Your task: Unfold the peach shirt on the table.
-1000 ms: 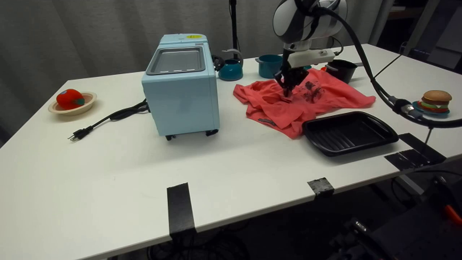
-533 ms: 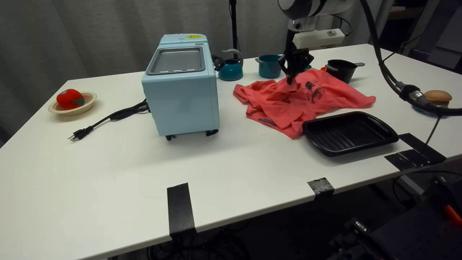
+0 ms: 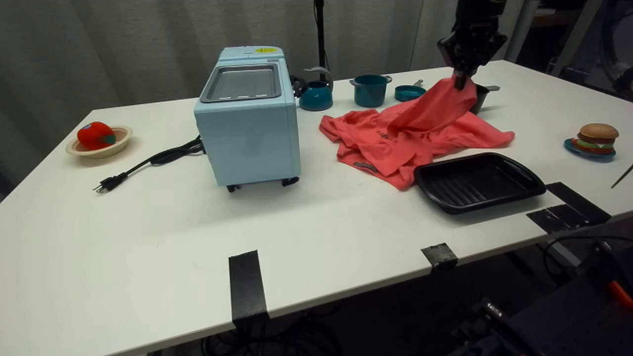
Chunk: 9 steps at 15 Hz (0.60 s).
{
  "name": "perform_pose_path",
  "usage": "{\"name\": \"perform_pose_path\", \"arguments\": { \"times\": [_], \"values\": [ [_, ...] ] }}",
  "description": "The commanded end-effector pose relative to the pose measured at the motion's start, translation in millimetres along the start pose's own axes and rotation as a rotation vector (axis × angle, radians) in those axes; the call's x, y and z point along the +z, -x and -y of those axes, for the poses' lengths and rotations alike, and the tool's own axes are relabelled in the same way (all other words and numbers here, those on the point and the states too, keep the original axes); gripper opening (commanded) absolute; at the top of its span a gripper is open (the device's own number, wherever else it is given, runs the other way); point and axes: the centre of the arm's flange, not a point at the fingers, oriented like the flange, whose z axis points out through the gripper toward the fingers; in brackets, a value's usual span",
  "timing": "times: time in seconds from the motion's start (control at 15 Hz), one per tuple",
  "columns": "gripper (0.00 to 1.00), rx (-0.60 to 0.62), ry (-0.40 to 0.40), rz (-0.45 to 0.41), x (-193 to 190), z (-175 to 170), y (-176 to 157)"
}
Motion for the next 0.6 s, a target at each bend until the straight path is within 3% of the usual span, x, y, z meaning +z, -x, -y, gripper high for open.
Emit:
{"name": "perform_pose_path", "arguments": {
  "times": [0.0,0.27,0.47,0.53],
  "values": [
    [0.01,0.053,0.039,-0.008,-44.5,-57.0,61.5],
    [0.01,0.147,0.145,-0.107,-84.4,-127.4,95.5],
    [0.01,0.220,0.175,-0.133,-95.5,-168.3,110.3],
    [0.30,0.243,0.179,-0.135,-97.9,-176.8,116.0]
  ]
}}
